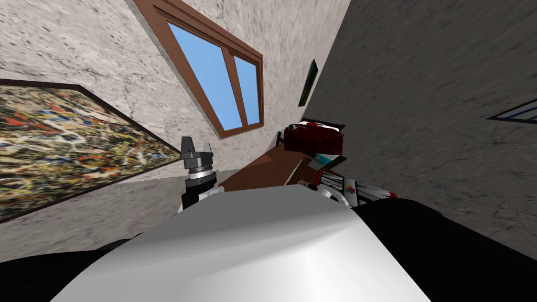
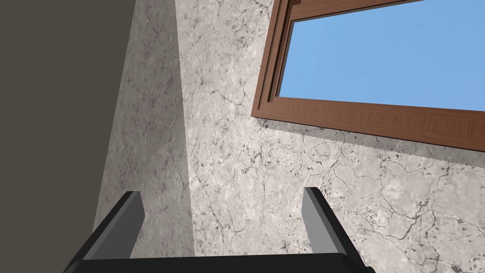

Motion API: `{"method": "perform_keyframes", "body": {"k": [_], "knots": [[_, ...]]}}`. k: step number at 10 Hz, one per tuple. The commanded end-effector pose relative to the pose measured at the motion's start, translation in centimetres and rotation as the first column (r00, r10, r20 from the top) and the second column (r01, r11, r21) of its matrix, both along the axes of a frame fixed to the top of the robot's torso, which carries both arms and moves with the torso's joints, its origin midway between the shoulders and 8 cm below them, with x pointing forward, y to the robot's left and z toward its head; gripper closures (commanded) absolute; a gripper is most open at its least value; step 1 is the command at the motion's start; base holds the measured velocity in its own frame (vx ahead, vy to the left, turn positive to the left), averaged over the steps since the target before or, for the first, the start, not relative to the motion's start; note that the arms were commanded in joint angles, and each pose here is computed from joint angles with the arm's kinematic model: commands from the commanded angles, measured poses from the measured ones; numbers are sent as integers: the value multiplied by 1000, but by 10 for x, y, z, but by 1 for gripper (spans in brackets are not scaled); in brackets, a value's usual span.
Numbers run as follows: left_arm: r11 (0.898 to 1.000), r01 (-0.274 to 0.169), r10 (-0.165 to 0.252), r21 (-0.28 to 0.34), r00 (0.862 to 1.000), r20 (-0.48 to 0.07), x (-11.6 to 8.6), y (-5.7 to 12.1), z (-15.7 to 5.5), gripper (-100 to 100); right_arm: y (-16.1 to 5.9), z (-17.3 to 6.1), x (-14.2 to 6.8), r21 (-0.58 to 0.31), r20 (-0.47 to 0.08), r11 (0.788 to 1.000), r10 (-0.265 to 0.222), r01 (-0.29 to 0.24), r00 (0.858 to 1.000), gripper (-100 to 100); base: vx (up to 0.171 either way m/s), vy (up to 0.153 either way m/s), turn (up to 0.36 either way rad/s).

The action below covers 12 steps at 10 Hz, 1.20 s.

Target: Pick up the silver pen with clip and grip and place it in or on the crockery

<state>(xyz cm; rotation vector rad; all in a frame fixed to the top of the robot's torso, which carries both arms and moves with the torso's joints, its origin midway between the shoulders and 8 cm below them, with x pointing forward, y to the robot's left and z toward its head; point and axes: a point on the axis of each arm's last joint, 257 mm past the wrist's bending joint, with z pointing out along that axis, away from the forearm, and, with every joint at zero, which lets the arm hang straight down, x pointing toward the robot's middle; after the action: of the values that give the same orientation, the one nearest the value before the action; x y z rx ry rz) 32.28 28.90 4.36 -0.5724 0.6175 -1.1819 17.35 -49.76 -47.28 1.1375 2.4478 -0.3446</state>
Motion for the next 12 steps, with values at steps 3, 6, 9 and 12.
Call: {"method": "perform_keyframes", "body": {"k": [3,6,9,12], "knots": [[1000,0,0,0,1000,0,0,0,0,0,6,17,5,-2,4,1000,14,-14,1000,-100,11,-11,-52],[1000,0,0,0,1000,0,0,0,0,0,13,35,9,-3,6,1000,30,-30,1000,-100,14,-15,-58],[1000,0,0,0,1000,0,0,0,0,0,21,52,11,-3,6,999,48,-48,999,-100,14,-14,-54],[1000,0,0,0,1000,0,0,0,0,0,22,54,12,-3,5,999,51,-51,999,0,6,-7,-20]]}}
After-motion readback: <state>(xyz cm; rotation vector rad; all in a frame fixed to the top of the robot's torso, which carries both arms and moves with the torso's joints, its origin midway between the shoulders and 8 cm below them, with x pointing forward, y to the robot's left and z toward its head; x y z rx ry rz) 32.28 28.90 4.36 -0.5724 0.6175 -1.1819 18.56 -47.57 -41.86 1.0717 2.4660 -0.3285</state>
